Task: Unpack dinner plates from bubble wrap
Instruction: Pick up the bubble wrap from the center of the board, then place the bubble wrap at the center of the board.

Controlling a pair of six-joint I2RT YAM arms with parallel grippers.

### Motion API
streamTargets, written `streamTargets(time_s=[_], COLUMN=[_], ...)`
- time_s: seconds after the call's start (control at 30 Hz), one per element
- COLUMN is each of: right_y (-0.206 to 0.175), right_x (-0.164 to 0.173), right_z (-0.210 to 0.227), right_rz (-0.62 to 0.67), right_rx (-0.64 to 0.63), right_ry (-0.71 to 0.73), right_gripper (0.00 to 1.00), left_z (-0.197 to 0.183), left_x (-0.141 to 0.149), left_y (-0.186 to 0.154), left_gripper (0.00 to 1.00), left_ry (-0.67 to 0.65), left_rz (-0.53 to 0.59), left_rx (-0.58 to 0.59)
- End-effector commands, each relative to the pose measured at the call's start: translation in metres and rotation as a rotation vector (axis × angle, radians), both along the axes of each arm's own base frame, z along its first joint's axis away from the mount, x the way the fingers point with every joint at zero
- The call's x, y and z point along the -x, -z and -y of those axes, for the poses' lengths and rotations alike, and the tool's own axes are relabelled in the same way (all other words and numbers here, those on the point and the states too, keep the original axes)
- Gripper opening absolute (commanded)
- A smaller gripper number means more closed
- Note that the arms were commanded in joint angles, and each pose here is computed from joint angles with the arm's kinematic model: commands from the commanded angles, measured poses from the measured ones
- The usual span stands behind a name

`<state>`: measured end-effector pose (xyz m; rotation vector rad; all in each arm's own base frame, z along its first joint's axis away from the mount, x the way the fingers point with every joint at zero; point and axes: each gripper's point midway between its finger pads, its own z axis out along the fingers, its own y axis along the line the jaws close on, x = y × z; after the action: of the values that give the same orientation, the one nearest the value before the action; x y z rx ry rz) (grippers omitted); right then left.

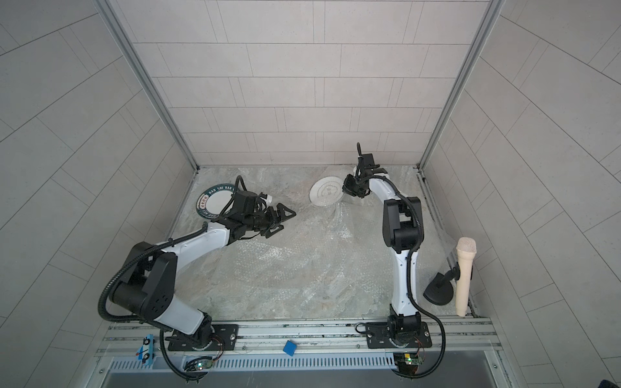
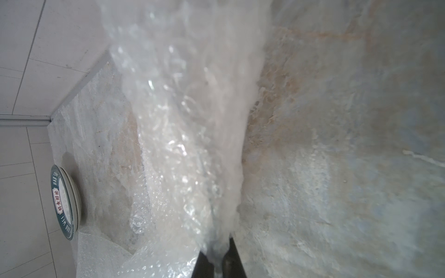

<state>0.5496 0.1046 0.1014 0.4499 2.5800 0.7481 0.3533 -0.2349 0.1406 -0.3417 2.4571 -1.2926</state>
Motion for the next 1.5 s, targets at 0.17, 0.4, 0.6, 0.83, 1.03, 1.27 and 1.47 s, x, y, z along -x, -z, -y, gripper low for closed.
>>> streamTargets(time_s=[0.17, 0.4, 0.6, 0.83, 1.03, 1.27, 1.47], right_y=[-0.112, -0.143, -0.123, -0.064, -0.015, 0.017, 0.040], right_x=[0.008, 0.057, 0.130, 0.209, 0.236, 0.230, 0.224], right_z=[-0.014, -0.036, -0.058, -0.068, -0.083, -0.092, -0.093], right_rz=[0.171, 0.211, 0.171, 0.051, -0.050, -0.105, -0.154], right_rx=[-0.064, -0.124, -0.175, -0.134, -0.127, -0.105, -0.045], right_ry=[-0.016, -0.102, -0.264, -0.397, -0.434, -0.452, -0.472], right_gripper=[0.00, 0.00, 0.00, 0.00, 0.00, 0.00, 0.04], left_z=[-0.033, -0.053, -0.059, -0.063, -0.058, -0.045, -0.015], left_x=[0.001, -0.001, 0.000, 0.024, 0.039, 0.054, 0.066], left_y=[-0.012, -0.032, -0.043, -0.023, -0.008, 0.012, 0.027], left_gripper=[1.00, 1.00, 1.00, 0.99, 0.95, 0.93, 0.92], left_ry=[-0.044, -0.076, -0.065, -0.018, 0.027, 0.114, 0.223], left_rz=[0.036, 0.072, 0.082, 0.037, -0.007, -0.055, -0.076], left_rx=[-0.050, -0.033, 0.039, -0.025, -0.017, -0.090, -0.161])
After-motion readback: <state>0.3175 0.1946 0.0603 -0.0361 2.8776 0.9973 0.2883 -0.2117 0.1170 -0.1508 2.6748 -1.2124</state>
